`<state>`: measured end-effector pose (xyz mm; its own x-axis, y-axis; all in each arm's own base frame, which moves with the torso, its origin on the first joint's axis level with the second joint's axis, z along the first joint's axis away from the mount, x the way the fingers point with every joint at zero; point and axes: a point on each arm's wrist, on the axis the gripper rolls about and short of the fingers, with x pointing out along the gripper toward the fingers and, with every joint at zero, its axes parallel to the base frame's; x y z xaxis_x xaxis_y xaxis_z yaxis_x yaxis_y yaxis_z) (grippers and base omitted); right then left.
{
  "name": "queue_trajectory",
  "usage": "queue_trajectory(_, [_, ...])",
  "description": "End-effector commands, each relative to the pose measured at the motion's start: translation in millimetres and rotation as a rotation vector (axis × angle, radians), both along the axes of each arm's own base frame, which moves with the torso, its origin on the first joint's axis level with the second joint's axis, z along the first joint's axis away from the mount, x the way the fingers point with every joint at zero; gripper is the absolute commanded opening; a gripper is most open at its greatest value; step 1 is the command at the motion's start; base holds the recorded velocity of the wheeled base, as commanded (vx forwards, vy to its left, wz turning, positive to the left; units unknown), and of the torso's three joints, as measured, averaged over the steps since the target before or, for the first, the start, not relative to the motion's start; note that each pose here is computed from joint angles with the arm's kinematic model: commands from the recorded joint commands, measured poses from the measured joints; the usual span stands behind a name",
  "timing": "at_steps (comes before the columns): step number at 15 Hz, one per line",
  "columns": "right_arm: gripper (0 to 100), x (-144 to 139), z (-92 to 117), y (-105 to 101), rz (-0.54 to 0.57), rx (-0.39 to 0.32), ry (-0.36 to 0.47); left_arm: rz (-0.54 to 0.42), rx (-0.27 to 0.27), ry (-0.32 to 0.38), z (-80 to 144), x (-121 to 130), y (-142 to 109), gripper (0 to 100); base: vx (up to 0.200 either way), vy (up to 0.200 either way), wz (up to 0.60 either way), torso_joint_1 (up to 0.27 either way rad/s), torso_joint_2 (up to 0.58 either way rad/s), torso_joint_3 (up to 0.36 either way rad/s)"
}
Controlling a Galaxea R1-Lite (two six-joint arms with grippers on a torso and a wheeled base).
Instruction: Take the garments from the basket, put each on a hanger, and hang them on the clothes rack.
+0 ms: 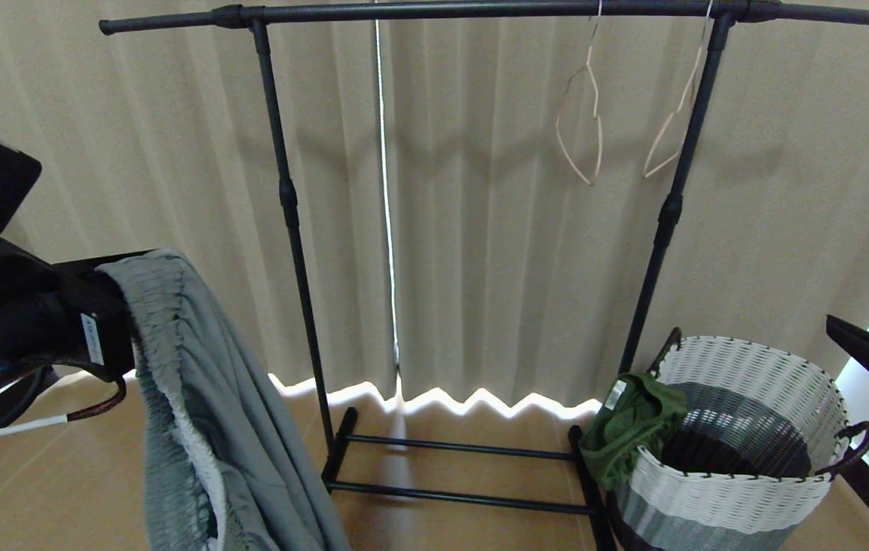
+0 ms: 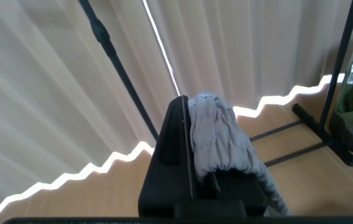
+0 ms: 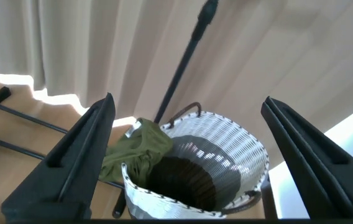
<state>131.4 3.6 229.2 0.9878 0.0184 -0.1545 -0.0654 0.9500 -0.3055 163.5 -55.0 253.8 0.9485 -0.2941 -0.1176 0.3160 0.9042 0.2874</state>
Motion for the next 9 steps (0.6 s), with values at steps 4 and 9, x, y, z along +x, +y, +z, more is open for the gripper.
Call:
queue_trajectory(4, [100, 0, -2, -1, -0.006, -0.001, 0.012, 0.001, 0.007, 0.011, -6, -5, 2, 0, 0.0, 0.0, 0.0, 0.0, 0.0, 0.0])
queue_trajectory(9, [100, 1, -1, -1, -0.006, -0.002, 0.011, 0.005, 0.028, 0.027, -15, -11, 5, 0, 0.0, 0.0, 0.0, 0.0, 0.0, 0.0])
